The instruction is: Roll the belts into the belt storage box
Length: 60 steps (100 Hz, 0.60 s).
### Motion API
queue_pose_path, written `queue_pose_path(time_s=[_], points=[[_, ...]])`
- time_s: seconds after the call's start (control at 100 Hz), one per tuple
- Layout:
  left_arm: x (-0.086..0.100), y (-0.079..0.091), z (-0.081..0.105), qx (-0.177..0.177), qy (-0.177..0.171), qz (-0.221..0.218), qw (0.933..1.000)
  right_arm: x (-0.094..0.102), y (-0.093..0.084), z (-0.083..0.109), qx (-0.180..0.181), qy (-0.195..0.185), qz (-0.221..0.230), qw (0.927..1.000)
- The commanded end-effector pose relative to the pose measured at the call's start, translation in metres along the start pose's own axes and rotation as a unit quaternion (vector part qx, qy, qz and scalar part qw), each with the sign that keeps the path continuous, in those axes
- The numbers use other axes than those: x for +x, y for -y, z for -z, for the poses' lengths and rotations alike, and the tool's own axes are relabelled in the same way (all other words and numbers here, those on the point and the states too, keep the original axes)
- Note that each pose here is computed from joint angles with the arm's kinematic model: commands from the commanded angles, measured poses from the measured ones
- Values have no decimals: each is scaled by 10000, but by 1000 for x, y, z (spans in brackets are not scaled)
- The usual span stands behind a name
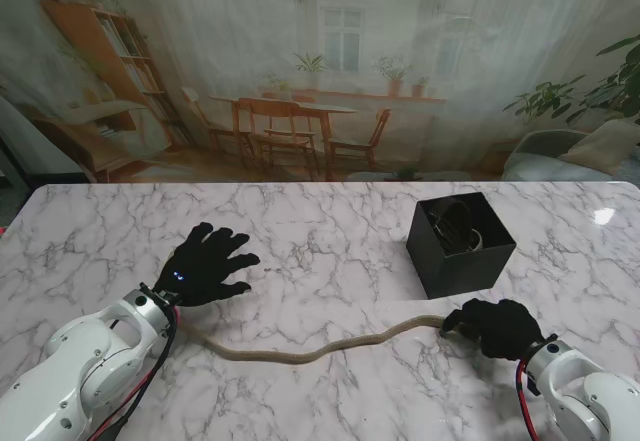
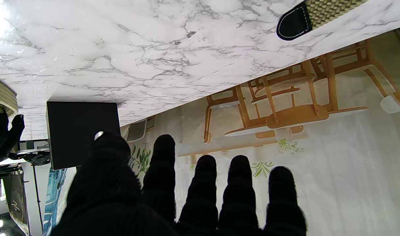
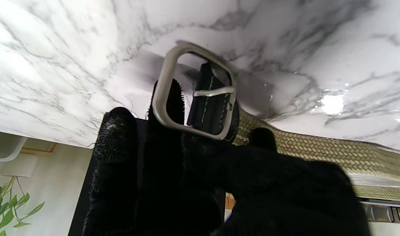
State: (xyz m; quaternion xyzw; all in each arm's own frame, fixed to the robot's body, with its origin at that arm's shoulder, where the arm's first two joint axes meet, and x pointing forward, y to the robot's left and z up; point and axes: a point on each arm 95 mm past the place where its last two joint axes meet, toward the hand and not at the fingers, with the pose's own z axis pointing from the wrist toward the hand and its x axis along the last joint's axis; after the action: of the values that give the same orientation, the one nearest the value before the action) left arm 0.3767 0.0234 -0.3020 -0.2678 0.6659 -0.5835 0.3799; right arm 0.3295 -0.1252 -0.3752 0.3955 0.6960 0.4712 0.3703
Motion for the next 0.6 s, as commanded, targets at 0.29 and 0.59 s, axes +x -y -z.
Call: queue_pose_path(time_s=[0.29, 0.59], points=[[1, -2, 1, -47, 18, 18, 10000, 10, 2, 5, 313, 27, -689, 9971], [1, -2, 0, -71, 8, 15, 10000, 21, -2, 3, 365, -110, -1210, 9919]])
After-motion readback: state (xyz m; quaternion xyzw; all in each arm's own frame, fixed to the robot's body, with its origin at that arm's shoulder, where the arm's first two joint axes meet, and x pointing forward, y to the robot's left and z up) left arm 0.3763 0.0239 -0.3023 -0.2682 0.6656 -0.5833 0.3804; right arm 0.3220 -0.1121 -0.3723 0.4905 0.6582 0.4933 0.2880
